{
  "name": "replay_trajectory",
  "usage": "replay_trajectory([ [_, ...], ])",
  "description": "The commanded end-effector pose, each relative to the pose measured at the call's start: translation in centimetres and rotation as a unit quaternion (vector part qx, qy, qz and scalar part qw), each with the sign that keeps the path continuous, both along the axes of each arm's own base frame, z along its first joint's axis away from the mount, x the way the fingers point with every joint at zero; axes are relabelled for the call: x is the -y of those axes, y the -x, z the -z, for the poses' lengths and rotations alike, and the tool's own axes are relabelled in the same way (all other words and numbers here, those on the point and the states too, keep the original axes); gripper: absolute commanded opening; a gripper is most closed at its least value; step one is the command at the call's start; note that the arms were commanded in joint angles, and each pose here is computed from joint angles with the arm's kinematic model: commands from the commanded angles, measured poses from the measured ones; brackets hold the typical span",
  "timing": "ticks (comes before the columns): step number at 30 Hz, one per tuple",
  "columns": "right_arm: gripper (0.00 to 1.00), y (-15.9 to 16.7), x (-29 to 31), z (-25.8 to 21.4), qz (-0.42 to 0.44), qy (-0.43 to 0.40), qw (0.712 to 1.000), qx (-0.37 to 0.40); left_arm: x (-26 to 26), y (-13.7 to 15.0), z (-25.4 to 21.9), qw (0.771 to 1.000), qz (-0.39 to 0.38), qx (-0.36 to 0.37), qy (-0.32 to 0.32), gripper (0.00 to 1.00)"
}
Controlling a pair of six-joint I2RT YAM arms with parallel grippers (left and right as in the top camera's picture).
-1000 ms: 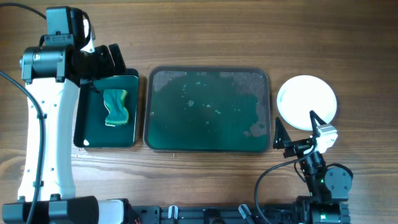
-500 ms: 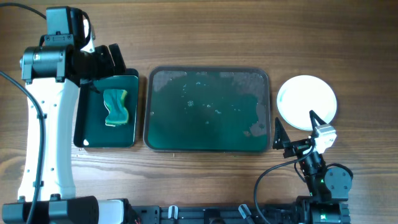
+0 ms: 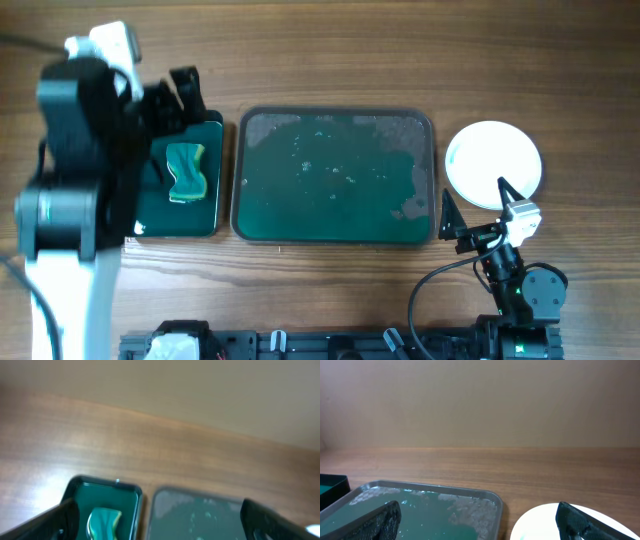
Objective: Clean dirty plates on tray and stack at the side
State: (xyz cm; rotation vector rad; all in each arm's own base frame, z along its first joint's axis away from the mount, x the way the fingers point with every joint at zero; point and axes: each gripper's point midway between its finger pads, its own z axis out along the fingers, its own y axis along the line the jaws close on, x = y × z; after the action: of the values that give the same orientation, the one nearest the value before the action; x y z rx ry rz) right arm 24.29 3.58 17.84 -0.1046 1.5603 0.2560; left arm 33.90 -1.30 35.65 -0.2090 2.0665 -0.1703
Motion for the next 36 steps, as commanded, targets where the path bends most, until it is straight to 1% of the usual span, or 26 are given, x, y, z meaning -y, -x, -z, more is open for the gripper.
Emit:
replay_trajectory([
  [1,1.0,0.2,-0.5,-0.3,-0.013,0.009,1.0,0.009,0.6,2.9,3.2,0.998,0.019,0.057,0.006,1.0],
  [4,1.0,0.2,-0.5,-0.3,-0.013,0.009,1.0,0.009,0.4,5.8,6.7,0.993,0.019,0.117,0.007,1.0],
  [6,0.99,0.2,-0.5,-0.3,-0.013,0.009,1.0,0.009,0.4,6.8,9.1,0.989,0.019,0.145,0.008,1.0],
  [10,1.0,0.2,-0.5,-0.3,-0.013,0.01,1.0,0.009,0.5,8.1,12.2,0.979,0.023,0.204,0.011,1.0],
  [14,1.0,0.2,-0.5,-0.3,-0.013,0.009,1.0,0.009,0.6,9.1,14.8,0.972,0.026,0.232,0.011,1.0],
  [19,1.0,0.2,-0.5,-0.3,-0.013,0.009,1.0,0.009,0.6,9.6,16.9,0.97,0.027,0.243,0.01,1.0],
  [23,1.0,0.2,-0.5,-0.3,-0.013,0.009,1.0,0.009,0.6,9.3,18.2,0.969,0.026,0.246,0.01,1.0],
  [27,1.0,0.2,-0.5,-0.3,-0.013,0.009,1.0,0.009,0.5,9.4,20.0,0.977,0.024,0.211,0.009,1.0],
  [36,1.0,0.2,-0.5,-0.3,-0.013,0.009,1.0,0.009,0.5,9.4,20.0,0.977,0.026,0.211,0.01,1.0],
])
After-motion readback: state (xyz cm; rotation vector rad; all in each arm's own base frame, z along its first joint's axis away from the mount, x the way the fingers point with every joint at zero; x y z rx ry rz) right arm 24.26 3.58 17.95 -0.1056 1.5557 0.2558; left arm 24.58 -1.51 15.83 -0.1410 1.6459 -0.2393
